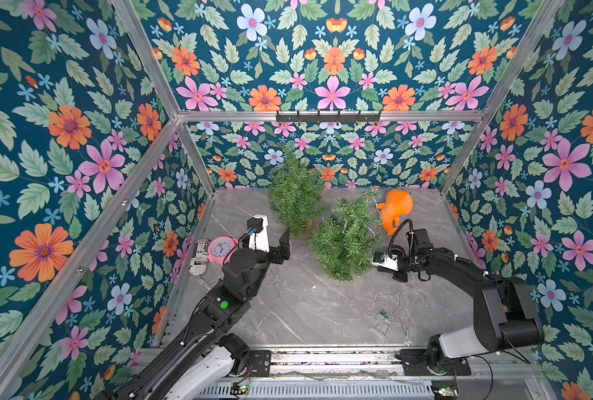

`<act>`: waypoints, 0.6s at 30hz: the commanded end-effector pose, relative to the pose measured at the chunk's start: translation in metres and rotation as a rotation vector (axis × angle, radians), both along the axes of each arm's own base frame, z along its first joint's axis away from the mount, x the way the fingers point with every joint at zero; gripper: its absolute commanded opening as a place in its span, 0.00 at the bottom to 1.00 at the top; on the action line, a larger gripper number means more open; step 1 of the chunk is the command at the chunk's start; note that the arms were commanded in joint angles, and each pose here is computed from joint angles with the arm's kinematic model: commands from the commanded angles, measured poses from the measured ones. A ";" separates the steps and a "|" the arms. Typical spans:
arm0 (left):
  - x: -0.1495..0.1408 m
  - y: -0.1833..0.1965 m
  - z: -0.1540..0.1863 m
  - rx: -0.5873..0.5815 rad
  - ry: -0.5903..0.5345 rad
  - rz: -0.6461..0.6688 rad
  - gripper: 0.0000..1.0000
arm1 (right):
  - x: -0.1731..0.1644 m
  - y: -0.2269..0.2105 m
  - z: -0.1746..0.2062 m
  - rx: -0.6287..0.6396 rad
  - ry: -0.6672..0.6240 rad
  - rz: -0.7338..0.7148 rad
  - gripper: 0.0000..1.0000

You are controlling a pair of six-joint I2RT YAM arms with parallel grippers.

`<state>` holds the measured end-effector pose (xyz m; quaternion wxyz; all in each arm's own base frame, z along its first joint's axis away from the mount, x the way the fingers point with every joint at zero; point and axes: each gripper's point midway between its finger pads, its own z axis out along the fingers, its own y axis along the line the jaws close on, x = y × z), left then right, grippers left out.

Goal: Wrap string light around the christmas tree
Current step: Wrap the light string around the Christmas tree.

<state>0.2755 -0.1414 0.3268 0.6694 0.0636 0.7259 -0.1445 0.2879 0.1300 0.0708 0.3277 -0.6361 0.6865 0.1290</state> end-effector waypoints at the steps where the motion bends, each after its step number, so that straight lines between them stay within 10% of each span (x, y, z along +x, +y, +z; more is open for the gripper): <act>1: 0.000 0.000 0.008 -0.029 -0.024 -0.002 0.83 | -0.014 -0.002 0.006 -0.001 0.000 -0.011 0.00; 18: 0.005 -0.002 0.003 -0.028 -0.009 -0.008 0.82 | -0.104 -0.003 0.077 0.036 -0.098 -0.096 0.00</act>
